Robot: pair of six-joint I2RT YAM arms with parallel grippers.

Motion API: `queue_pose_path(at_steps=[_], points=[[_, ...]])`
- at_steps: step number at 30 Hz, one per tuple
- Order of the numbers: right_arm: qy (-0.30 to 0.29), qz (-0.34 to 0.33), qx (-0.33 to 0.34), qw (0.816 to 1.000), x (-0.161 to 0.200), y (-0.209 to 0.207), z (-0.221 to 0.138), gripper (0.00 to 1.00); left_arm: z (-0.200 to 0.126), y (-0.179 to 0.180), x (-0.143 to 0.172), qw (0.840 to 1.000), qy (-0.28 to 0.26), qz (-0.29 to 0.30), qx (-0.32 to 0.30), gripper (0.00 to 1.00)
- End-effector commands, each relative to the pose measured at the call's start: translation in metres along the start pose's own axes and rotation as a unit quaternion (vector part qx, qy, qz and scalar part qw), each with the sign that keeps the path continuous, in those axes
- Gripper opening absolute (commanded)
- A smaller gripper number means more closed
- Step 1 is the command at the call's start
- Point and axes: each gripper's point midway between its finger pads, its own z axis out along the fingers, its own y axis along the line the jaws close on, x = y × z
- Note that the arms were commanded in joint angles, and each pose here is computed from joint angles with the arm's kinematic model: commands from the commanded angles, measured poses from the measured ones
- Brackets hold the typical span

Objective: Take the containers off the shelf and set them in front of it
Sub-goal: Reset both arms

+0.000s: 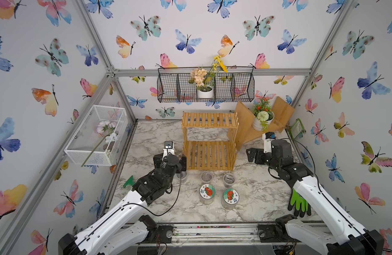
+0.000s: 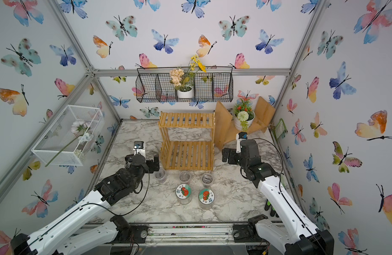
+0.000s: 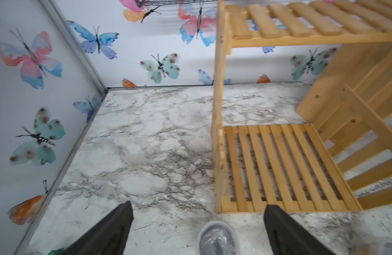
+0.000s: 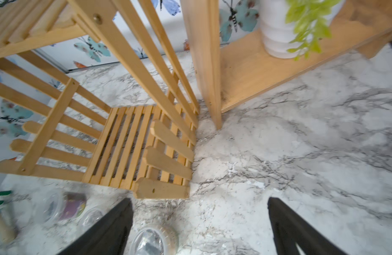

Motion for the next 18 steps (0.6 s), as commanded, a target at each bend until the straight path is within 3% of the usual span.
queue_pose_path(at_steps=[1,10,18], points=[[-0.09,-0.006,0.088,0.992,-0.022,-0.034,-0.002,0.99,0.016,0.011,-0.003,1.0,-0.016,0.025,0.002,0.99],[-0.165,-0.052,0.193,0.966,-0.014,-0.077,0.013,1.0,0.035,0.045,0.006,0.996,-0.086,0.017,-0.023,0.99],[-0.213,-0.11,0.199,0.95,0.006,-0.086,0.037,1.0,0.067,0.079,0.035,0.994,-0.103,0.004,-0.045,0.99]])
